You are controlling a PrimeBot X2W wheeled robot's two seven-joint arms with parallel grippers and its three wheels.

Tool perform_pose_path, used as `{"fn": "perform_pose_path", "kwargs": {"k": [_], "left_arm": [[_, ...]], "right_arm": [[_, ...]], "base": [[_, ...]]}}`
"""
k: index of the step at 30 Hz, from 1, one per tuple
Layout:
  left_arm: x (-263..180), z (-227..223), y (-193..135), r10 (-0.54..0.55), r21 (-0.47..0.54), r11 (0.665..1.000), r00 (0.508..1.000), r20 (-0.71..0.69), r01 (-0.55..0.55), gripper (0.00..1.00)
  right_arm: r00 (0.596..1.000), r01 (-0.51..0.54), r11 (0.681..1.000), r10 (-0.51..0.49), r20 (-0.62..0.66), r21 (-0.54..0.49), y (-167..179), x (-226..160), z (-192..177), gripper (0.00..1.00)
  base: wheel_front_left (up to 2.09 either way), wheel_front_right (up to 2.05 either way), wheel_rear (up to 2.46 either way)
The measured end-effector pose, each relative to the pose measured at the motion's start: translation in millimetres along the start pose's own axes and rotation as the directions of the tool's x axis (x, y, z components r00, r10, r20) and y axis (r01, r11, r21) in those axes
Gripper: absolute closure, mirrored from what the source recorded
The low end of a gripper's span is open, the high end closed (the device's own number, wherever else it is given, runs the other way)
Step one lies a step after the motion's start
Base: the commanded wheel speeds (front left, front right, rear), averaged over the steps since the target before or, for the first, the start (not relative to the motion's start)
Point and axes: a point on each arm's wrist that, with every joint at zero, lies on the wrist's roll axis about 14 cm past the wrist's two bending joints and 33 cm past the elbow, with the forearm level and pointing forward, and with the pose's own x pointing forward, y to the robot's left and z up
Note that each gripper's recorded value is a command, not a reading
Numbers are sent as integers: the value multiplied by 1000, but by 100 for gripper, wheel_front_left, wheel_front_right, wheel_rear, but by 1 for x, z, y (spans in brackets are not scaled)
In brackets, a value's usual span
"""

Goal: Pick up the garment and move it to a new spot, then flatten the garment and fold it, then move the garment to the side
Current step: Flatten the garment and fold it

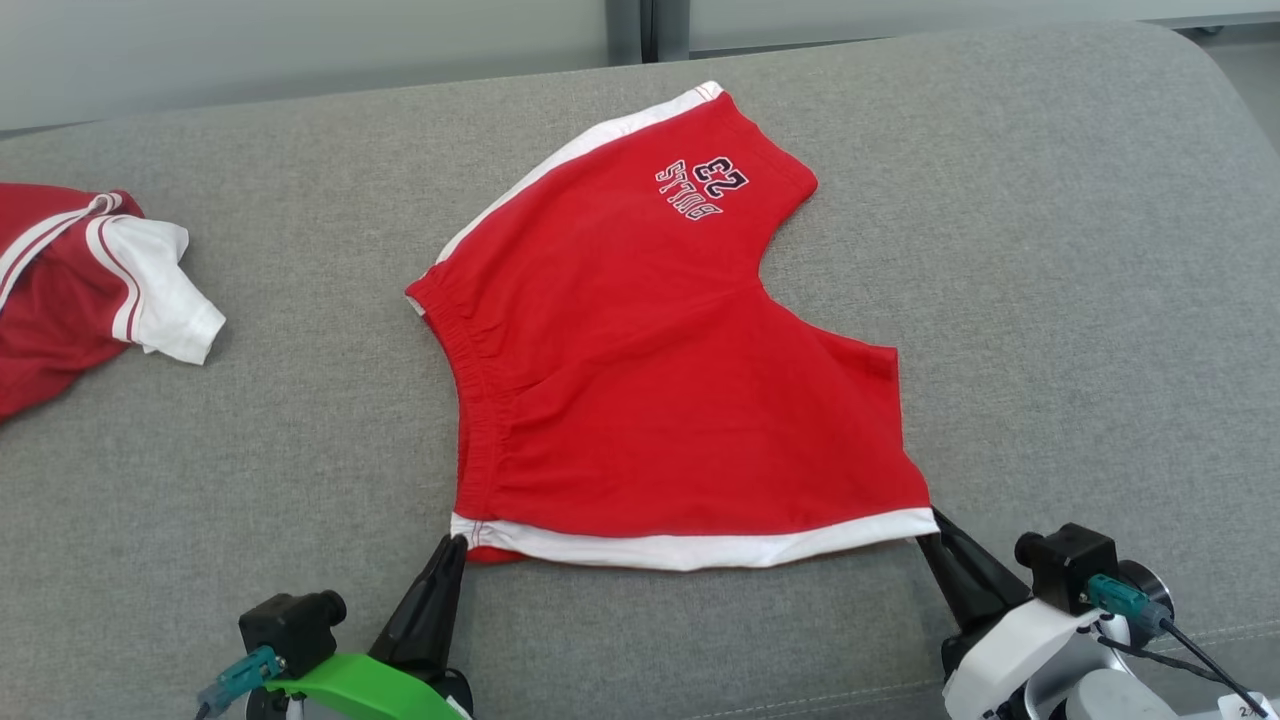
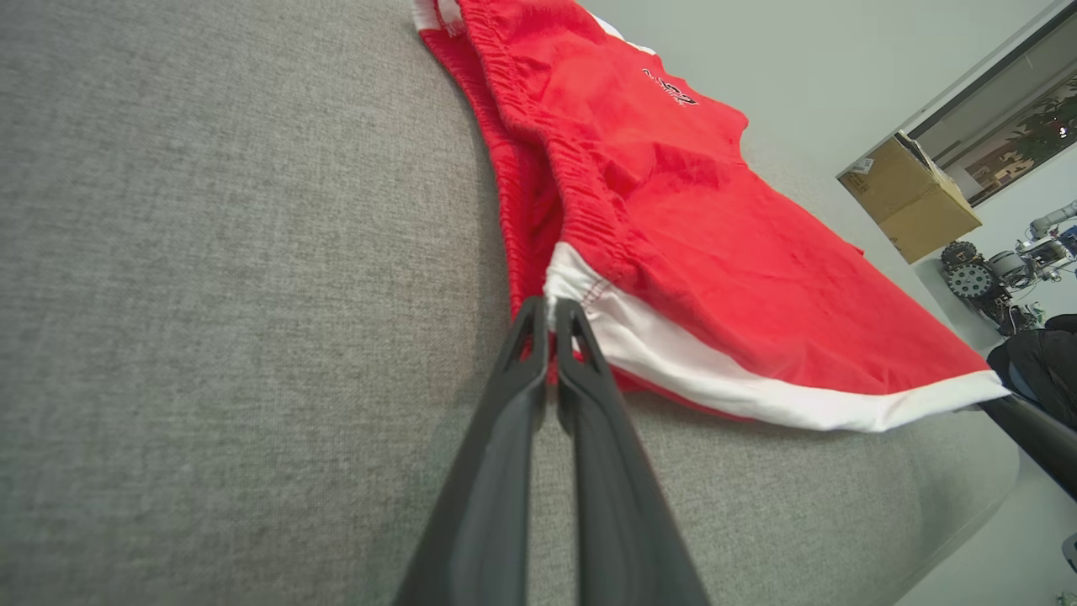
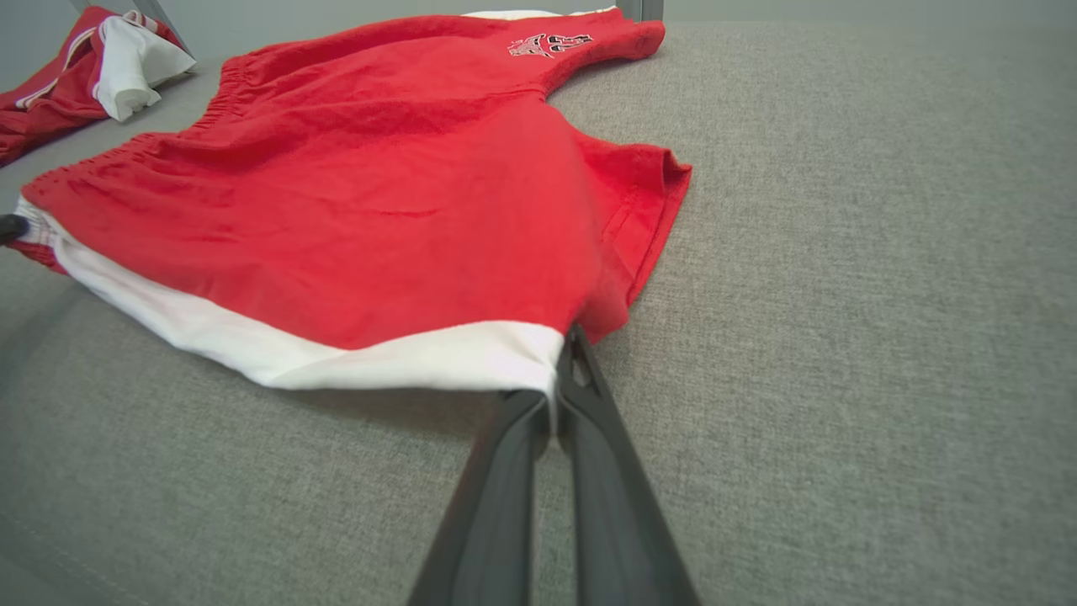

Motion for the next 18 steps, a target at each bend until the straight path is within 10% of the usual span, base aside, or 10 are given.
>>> {"fn": "perform_pose_path", "kwargs": {"k": [15, 18], "left_arm": [[-16, -17, 5, -2, 36, 999, 997, -77, 5, 100], [-18, -25, 0, -18, 35, 999, 994, -111, 21, 100]], "right_arm": [[994, 4, 1000, -4, -105, 1, 3, -12, -34, 100], [992, -4, 1000, 4, -128, -1, 6, -14, -42, 81]], "base": [[0, 0, 0], [0, 0, 0]]}}
